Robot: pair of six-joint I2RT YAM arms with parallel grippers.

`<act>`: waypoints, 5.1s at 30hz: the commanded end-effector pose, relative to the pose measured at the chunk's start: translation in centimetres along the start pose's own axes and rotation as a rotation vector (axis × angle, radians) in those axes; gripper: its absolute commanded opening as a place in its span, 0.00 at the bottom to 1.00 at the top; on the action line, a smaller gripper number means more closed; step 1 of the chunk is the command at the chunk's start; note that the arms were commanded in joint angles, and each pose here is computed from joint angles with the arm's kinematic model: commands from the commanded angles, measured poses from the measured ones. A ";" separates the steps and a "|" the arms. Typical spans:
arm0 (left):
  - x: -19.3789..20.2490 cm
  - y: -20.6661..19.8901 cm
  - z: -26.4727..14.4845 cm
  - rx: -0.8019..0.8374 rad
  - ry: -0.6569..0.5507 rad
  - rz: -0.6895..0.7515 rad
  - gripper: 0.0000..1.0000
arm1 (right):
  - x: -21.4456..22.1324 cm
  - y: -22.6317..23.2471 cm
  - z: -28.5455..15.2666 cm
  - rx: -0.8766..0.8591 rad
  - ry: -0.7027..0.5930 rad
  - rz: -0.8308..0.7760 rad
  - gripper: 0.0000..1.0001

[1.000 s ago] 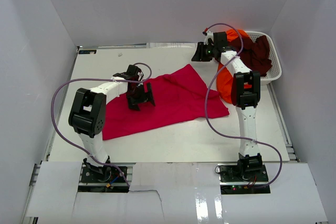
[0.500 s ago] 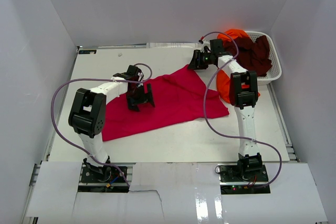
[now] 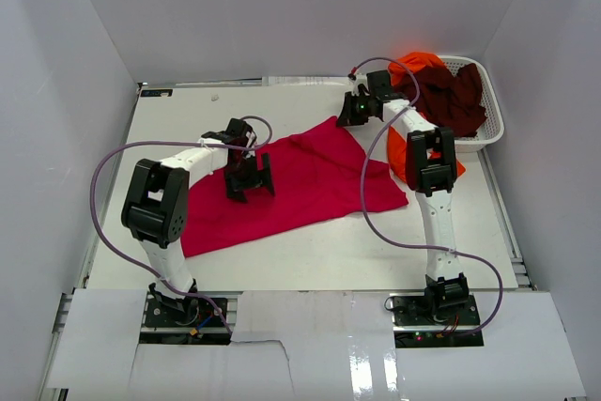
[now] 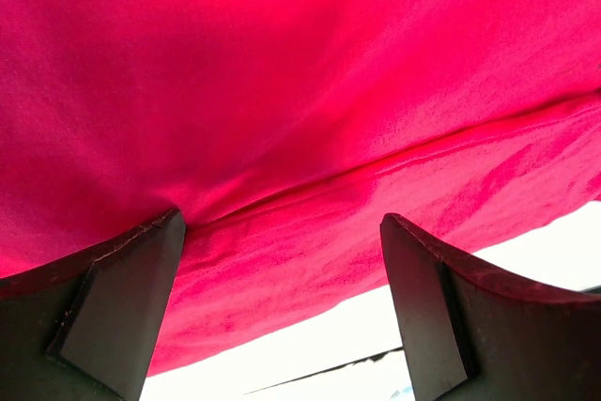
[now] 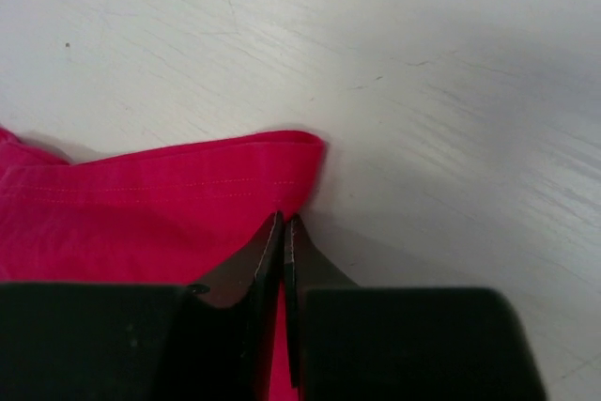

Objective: Fold and stack the t-shirts
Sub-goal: Fold the flattened tshirt in 1/3 of the way

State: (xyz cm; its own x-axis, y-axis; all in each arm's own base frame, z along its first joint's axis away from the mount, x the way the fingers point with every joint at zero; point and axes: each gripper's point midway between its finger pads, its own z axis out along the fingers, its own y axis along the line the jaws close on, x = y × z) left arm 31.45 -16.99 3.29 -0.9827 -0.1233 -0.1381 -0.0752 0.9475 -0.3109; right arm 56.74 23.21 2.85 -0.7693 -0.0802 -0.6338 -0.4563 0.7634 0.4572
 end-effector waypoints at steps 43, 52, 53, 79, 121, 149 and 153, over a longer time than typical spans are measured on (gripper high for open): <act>-5.7 -3.9 -9.2 0.067 -0.251 0.089 0.97 | -6.1 4.1 -10.0 0.028 -0.180 -0.099 0.66; -8.3 -4.7 -11.1 0.053 -0.345 0.057 0.98 | 4.5 9.4 -16.8 0.185 -0.042 -0.121 0.72; -7.7 -4.5 -10.5 0.056 -0.319 0.051 0.98 | 5.7 9.3 -17.4 0.205 -0.020 -0.105 0.72; -2.5 2.5 -2.8 -0.183 -0.123 0.004 0.98 | 20.4 2.8 -17.4 0.538 0.339 0.047 0.72; -6.4 7.1 -4.0 -0.364 -0.187 -0.005 0.97 | 24.6 9.5 -26.0 0.770 0.410 0.015 0.75; -5.6 7.4 -5.3 -0.371 -0.191 -0.038 0.98 | 24.0 12.6 -17.4 0.579 0.435 -0.206 0.53; -5.5 7.5 -5.3 -0.370 -0.189 -0.040 0.98 | 23.4 12.7 -16.6 0.579 0.425 -0.219 0.52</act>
State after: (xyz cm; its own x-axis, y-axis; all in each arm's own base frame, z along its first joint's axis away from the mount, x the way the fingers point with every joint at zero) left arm 35.21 -7.82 4.85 -0.9487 -0.1690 -0.2672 -0.1897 0.9804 0.0533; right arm 23.95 18.75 3.21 -0.8715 -0.4131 -0.2642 -0.3889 0.9105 -0.1405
